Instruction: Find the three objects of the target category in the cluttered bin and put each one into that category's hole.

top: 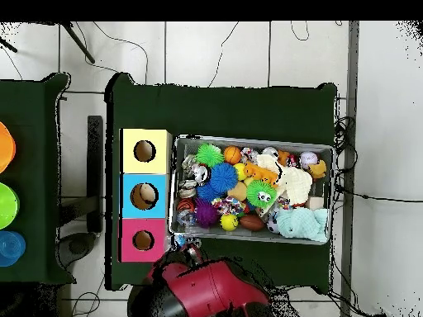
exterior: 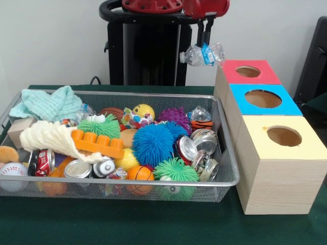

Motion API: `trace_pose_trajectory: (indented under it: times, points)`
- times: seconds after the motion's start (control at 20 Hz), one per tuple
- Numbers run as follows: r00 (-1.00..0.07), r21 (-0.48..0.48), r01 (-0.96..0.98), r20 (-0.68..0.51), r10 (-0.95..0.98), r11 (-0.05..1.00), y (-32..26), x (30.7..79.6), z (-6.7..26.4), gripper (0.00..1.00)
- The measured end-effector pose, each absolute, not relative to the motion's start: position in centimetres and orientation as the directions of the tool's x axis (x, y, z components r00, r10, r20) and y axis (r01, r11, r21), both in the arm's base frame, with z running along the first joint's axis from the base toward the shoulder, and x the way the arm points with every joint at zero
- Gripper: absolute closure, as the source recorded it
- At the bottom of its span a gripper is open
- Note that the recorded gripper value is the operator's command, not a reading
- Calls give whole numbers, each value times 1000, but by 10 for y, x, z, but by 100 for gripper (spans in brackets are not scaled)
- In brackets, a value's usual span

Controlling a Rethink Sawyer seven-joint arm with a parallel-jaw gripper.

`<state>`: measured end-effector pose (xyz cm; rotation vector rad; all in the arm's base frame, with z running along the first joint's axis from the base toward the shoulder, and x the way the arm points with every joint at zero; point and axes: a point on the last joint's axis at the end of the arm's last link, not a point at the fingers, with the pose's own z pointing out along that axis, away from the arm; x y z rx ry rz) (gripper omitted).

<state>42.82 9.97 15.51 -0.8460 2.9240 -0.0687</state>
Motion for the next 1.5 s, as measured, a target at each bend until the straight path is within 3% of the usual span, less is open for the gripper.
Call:
trace_pose_trajectory:
  times: [0.95, 1.5]
  points:
    - [-837, -30, -545, -29, -546, 838, 156, 433, 178, 100]
    - [-821, -57, -558, -106, -561, 828, 186, 470, 197, 100]
